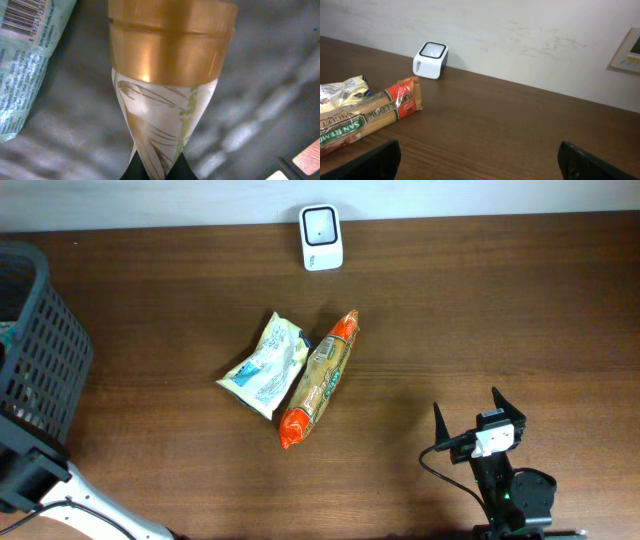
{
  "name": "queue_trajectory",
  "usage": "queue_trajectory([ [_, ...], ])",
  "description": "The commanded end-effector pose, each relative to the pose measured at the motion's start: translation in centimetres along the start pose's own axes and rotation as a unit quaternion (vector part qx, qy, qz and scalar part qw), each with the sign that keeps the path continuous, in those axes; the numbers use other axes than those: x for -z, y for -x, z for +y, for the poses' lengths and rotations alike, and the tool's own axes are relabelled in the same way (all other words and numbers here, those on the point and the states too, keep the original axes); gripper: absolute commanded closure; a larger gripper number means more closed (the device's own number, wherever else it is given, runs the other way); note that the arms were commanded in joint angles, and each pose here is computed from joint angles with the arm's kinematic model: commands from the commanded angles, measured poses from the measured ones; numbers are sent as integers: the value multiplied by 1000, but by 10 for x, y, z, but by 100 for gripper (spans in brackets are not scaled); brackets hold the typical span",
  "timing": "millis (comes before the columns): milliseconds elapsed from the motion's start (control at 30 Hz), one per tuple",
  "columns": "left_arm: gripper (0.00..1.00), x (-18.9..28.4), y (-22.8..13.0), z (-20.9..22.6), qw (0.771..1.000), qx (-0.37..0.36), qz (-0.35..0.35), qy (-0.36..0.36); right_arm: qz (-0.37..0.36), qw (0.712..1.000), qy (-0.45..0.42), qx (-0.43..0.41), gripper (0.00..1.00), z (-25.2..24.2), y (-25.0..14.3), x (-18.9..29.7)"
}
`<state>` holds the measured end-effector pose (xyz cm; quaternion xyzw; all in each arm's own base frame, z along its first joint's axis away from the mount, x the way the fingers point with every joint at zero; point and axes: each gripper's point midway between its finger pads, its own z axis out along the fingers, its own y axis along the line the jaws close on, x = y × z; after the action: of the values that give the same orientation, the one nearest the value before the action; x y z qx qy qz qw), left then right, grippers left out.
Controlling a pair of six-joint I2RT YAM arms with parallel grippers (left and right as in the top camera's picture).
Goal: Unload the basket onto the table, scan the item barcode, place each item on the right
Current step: 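Reach into the basket and grasp the white tube with the left gripper, then place the white tube left of the snack bag and release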
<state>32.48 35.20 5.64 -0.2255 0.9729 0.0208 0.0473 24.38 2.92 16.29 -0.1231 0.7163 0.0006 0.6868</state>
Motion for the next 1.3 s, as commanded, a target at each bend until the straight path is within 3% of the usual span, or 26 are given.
queue_trajectory([
  [0,100,24,17,-13,999,22,-36,-32,2,1000,-1,-6,1,0,-3,0],
  [133,100,209,78,-37,963,41,-267,-22,2,1000,-1,-6,1,0,-3,0],
  [167,100,283,83,-52,935,40,-353,-13,2,1000,-1,-6,1,0,-3,0],
  [233,100,376,69,-90,891,27,-453,-20,2,1000,-1,-6,1,0,-3,0],
  [433,100,478,4,-200,834,-70,-542,-79,2,1000,-1,-6,1,0,-3,0],
  [467,100,473,-7,-220,841,-89,-526,-95,2,1000,-1,-6,1,0,-3,0],
  [567,100,414,-37,-288,891,-149,-402,-150,2,1000,-1,-6,1,0,-3,0],
  [667,100,313,-56,-342,942,-197,-218,-162,2,1000,-1,-6,1,0,-3,0],
  [833,100,172,-84,-365,971,-205,-42,-115,2,1000,-1,-6,1,0,-3,0],
  [967,100,73,-110,-358,979,-183,23,-82,2,1000,-1,-6,1,0,-3,0],
  [1100,100,13,-136,-356,977,-193,42,-77,2,1000,-1,-6,1,0,-3,0],
  [1267,100,-2,-171,-389,965,-231,61,-110,2,1000,-1,-6,1,0,-3,0],
])
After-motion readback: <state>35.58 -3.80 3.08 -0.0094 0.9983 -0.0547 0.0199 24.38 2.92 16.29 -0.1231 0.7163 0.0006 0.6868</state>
